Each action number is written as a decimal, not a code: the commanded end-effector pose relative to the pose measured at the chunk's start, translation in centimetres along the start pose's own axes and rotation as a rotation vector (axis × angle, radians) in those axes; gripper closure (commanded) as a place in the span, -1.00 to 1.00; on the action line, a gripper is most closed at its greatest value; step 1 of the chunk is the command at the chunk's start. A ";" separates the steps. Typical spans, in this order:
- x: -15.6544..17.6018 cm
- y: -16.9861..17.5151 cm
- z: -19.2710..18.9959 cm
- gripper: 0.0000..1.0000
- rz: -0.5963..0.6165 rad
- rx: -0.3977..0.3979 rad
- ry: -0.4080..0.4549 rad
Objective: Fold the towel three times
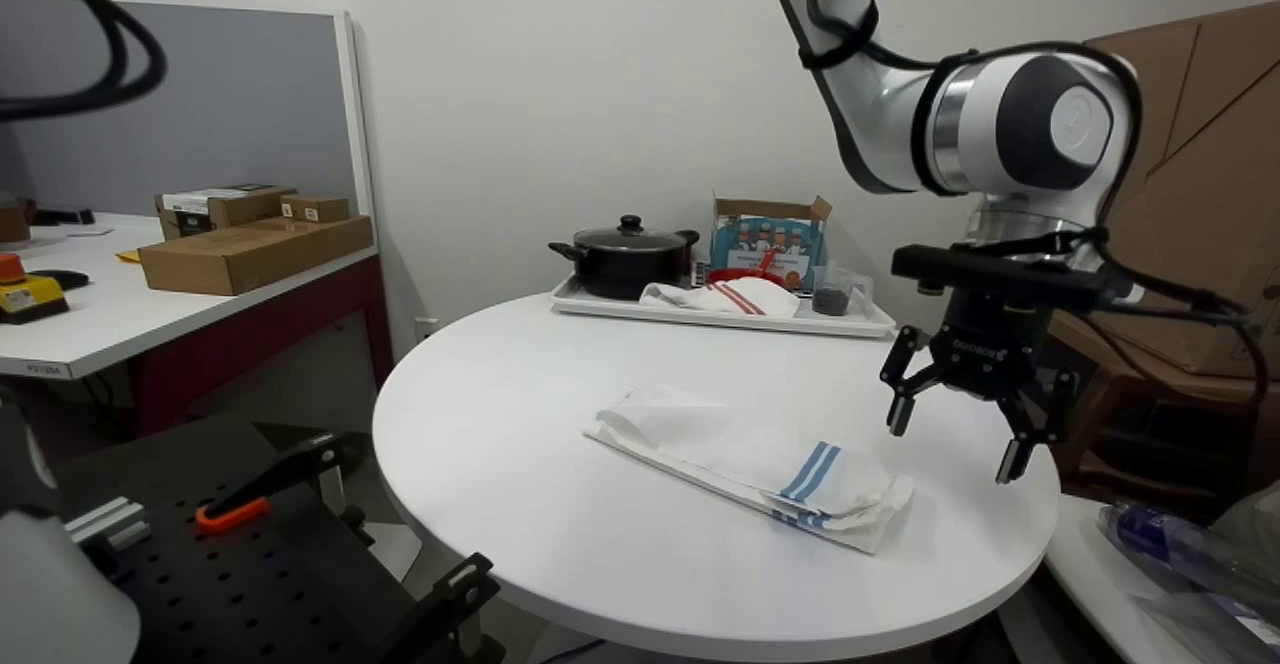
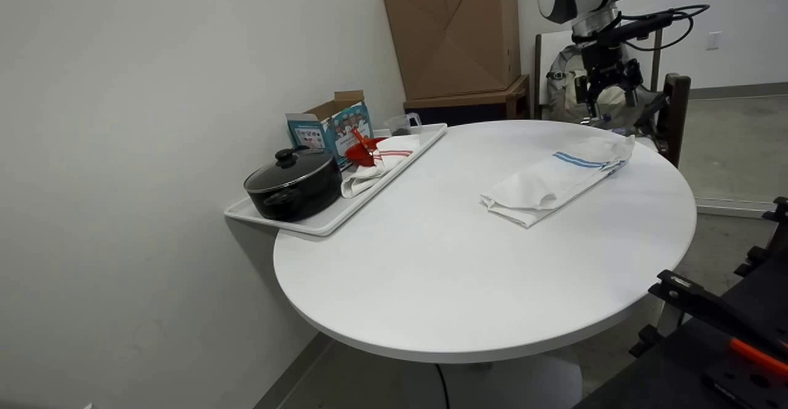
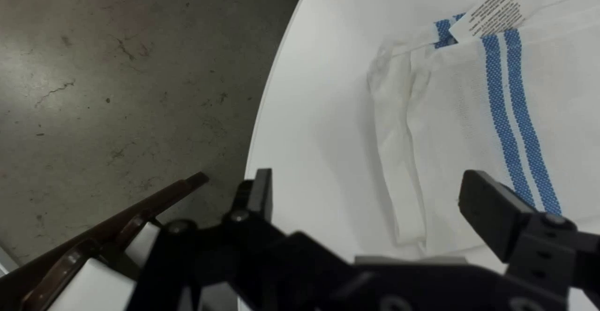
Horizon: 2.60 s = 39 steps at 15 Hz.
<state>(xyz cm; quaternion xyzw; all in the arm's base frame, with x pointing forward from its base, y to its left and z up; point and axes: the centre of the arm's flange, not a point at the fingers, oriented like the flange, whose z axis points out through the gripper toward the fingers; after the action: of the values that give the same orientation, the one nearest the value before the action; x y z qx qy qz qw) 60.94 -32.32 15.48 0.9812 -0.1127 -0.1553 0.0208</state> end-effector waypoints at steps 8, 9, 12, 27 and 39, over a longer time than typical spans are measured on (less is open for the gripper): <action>2.8 -3.6 5.1 -1.00 -0.038 0.010 -0.023; 3.0 -3.8 5.4 -1.00 -0.041 0.012 -0.026; 3.4 -4.5 6.4 -0.94 -0.054 0.011 -0.033; 3.1 -4.5 5.4 0.96 -0.048 0.009 -0.015; 0.0 -2.0 -1.9 0.95 -0.003 -0.066 0.051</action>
<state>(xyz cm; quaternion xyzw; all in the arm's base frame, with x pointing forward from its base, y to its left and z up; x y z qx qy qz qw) 62.32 -33.27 15.37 0.9831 -0.1133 -0.1383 0.0398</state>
